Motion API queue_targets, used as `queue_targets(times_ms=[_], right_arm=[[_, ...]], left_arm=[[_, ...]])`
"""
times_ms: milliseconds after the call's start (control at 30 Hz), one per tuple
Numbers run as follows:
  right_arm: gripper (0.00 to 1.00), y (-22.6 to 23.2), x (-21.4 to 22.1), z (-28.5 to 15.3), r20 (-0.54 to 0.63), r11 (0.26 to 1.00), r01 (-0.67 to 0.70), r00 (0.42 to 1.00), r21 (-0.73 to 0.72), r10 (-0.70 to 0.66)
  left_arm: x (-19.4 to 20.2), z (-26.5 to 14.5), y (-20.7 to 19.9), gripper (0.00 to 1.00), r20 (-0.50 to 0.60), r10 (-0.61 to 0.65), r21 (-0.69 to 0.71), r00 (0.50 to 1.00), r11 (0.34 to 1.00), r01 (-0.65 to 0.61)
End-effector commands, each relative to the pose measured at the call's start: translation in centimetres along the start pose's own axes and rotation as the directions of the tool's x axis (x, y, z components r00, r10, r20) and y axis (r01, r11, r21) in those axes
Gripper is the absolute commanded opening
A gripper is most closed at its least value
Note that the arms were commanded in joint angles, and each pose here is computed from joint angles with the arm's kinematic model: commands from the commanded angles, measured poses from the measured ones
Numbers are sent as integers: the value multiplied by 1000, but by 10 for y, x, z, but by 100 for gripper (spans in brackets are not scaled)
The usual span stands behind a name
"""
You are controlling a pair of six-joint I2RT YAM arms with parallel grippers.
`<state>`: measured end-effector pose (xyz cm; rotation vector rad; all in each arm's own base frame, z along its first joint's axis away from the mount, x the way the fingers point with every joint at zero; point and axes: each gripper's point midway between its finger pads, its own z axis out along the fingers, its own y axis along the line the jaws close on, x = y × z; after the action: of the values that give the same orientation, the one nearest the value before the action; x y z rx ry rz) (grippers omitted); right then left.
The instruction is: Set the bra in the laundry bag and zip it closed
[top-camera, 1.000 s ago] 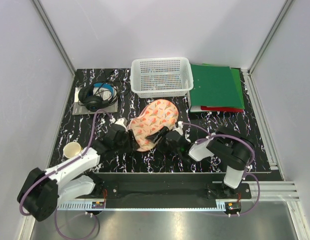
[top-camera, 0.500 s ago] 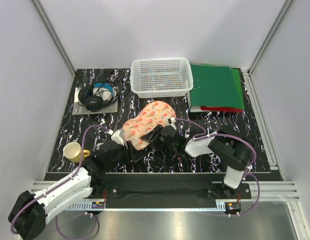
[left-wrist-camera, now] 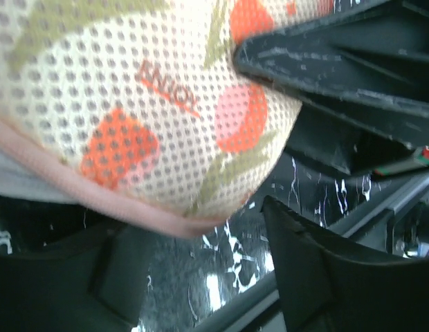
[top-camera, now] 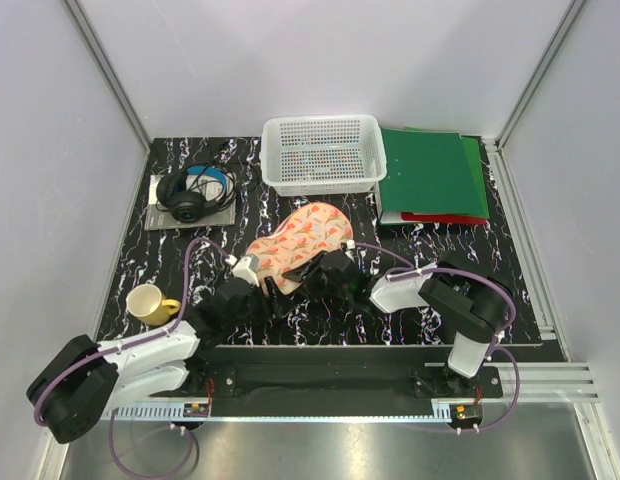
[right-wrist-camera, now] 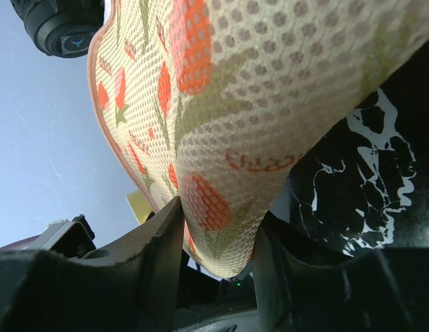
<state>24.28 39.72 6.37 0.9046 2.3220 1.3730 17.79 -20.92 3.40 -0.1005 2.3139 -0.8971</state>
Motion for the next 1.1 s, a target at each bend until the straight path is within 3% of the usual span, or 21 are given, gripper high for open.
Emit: queue_targets(times_ms=[0, 233, 567, 1000, 1067], right_arm=[[48, 40, 3, -7, 7, 995, -49, 999, -90, 50], [47, 47, 6, -9, -10, 992, -59, 998, -108, 59], [46, 46, 7, -13, -21, 990, -77, 997, -118, 75], [44, 43, 6, -17, -25, 988, -91, 996, -125, 89], [44, 42, 7, -18, -23, 988, -88, 996, -126, 85]], left_arm=[[-37, 8, -22, 69, 144, 42, 47, 989, 998, -49], [-45, 14, -30, 73, 183, 77, 85, 980, 992, -93], [-61, 13, -46, 66, 267, 71, 156, 961, 981, -117], [-63, 16, -44, 36, 283, 61, 145, 957, 984, -106], [-61, 18, -38, 24, 268, 64, 116, 961, 988, -98]])
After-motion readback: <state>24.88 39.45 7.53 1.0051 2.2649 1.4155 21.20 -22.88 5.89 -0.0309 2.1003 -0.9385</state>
